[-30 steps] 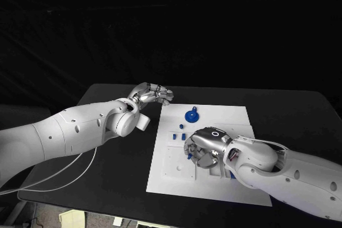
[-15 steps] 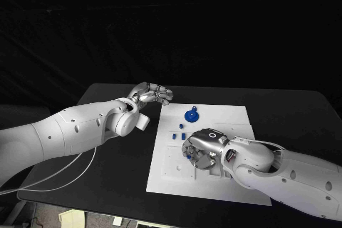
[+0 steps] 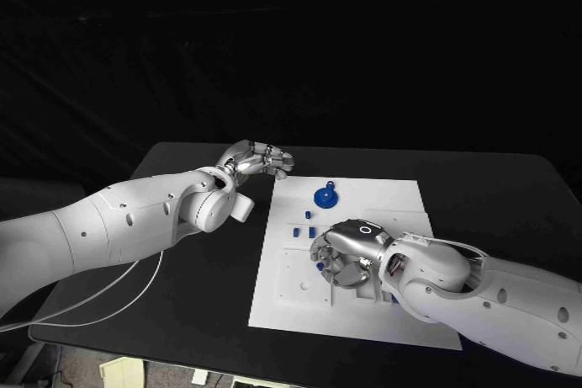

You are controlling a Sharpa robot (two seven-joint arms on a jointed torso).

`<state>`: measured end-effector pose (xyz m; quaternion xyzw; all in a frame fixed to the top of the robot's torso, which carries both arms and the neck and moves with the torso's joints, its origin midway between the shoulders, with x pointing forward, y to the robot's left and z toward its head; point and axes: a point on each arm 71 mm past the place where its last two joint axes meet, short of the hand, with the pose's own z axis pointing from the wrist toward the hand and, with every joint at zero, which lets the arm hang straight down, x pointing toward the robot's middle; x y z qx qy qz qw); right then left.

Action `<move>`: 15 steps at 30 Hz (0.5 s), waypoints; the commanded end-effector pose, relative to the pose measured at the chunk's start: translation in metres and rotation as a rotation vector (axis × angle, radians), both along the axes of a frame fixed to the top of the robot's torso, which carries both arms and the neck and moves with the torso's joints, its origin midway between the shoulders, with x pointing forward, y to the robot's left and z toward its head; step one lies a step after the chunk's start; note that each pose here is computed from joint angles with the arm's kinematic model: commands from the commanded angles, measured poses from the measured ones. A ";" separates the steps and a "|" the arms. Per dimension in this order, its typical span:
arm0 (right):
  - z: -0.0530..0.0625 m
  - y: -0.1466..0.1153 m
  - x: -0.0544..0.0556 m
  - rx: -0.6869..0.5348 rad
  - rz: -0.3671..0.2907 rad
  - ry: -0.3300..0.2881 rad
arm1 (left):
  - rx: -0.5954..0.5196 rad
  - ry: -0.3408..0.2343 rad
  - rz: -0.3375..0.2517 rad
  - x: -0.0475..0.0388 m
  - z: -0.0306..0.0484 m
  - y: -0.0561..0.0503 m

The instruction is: Assemble the parts on the task board

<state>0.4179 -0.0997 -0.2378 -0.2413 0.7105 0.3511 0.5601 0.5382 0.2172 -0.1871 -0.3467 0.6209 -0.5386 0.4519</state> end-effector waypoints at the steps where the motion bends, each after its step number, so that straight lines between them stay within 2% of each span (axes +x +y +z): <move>1: -0.002 -0.004 -0.001 0.034 -0.013 0.014 | -0.008 0.001 -0.008 0.0000 0.0006 -0.001; 7: 0.004 -0.008 -0.003 0.071 -0.024 0.000 | -0.006 0.001 -0.005 0.0005 0.0004 0.000; 15: 0.034 -0.019 0.009 0.084 -0.048 -0.041 | -0.006 0.001 -0.006 0.0012 0.0002 -0.001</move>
